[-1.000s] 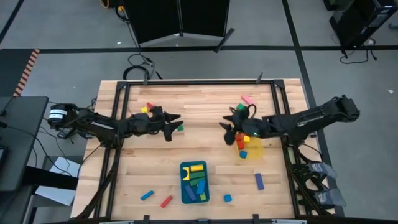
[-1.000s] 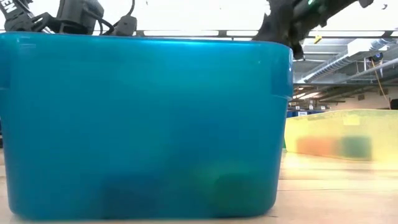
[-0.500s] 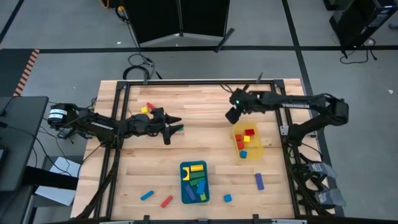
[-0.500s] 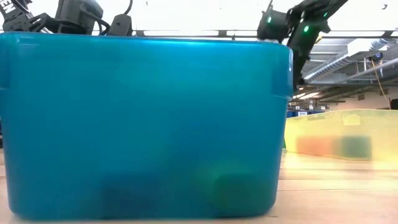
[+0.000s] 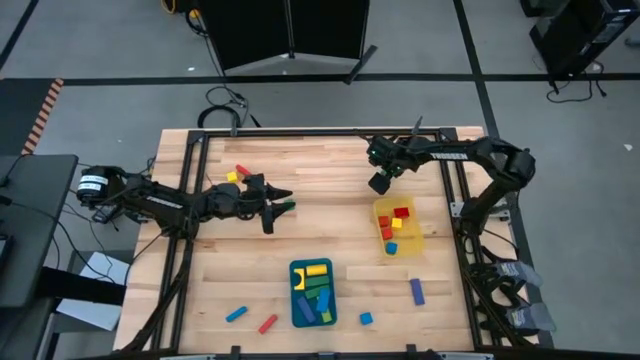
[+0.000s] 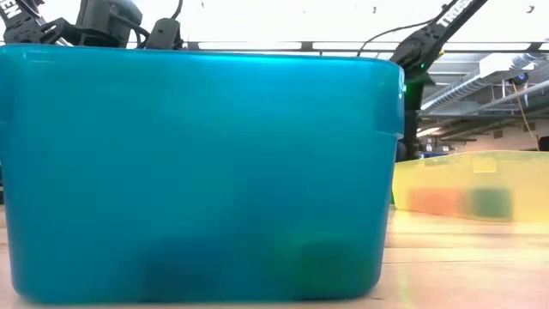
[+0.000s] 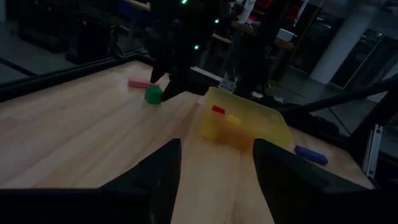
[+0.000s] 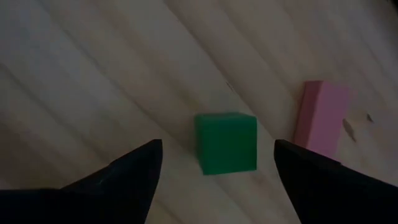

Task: Sort blocks by size
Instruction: Put the small green block into the yellow bin

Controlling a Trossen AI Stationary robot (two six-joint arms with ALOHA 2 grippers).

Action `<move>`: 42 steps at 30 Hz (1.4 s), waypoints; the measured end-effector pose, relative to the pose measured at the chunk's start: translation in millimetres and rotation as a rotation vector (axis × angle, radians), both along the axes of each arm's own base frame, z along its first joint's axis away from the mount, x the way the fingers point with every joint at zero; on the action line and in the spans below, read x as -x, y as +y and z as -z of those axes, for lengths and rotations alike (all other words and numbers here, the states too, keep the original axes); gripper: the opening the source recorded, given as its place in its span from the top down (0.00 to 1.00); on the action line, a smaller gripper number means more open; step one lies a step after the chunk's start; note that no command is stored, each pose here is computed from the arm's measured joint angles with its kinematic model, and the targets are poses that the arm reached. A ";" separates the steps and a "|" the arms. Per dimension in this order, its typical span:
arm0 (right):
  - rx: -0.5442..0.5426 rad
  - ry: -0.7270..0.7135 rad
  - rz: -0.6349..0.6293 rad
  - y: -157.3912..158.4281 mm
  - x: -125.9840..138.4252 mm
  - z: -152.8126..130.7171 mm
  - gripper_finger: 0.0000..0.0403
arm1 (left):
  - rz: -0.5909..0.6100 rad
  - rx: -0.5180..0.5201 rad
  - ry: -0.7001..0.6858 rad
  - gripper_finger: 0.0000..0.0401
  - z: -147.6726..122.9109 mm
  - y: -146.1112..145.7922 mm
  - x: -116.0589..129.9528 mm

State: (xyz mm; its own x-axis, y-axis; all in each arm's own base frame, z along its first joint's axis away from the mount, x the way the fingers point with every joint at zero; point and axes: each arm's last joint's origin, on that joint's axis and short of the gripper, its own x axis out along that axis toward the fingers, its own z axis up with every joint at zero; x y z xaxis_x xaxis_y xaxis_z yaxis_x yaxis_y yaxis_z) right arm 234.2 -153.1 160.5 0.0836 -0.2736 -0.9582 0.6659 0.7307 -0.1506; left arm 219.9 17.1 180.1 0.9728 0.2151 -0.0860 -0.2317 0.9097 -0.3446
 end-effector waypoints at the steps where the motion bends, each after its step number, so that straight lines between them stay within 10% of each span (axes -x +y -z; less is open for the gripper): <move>1: -0.005 0.011 -0.001 -1.9 0.0 3.5 0.21 | 0.000 0.000 0.000 0.48 -0.1 0.0 -0.1; 8: -0.042 0.058 -0.010 -7.1 -1.8 21.1 0.33 | 0.000 0.000 0.000 0.48 -0.2 0.0 -0.2; 15: -0.053 0.037 -0.043 -1.1 -6.5 20.0 0.65 | 0.000 0.000 0.002 0.48 0.0 0.0 -0.2; 31: -0.015 -0.364 -0.319 87.5 6.9 -87.8 0.65 | -0.005 0.020 0.025 0.48 2.6 0.1 0.0; 42: -0.083 -0.242 -0.301 194.4 26.0 -85.5 0.65 | -0.058 0.015 0.013 0.48 1.4 1.7 0.3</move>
State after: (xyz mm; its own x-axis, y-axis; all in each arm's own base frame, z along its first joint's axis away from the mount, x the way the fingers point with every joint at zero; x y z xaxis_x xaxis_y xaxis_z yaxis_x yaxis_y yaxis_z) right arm 208.1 41.3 246.1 0.3746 -0.1252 -0.9187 0.4294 0.9016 0.0522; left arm 219.6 18.8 178.7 0.9576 0.2694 -0.1023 -0.2881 0.8894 -0.3549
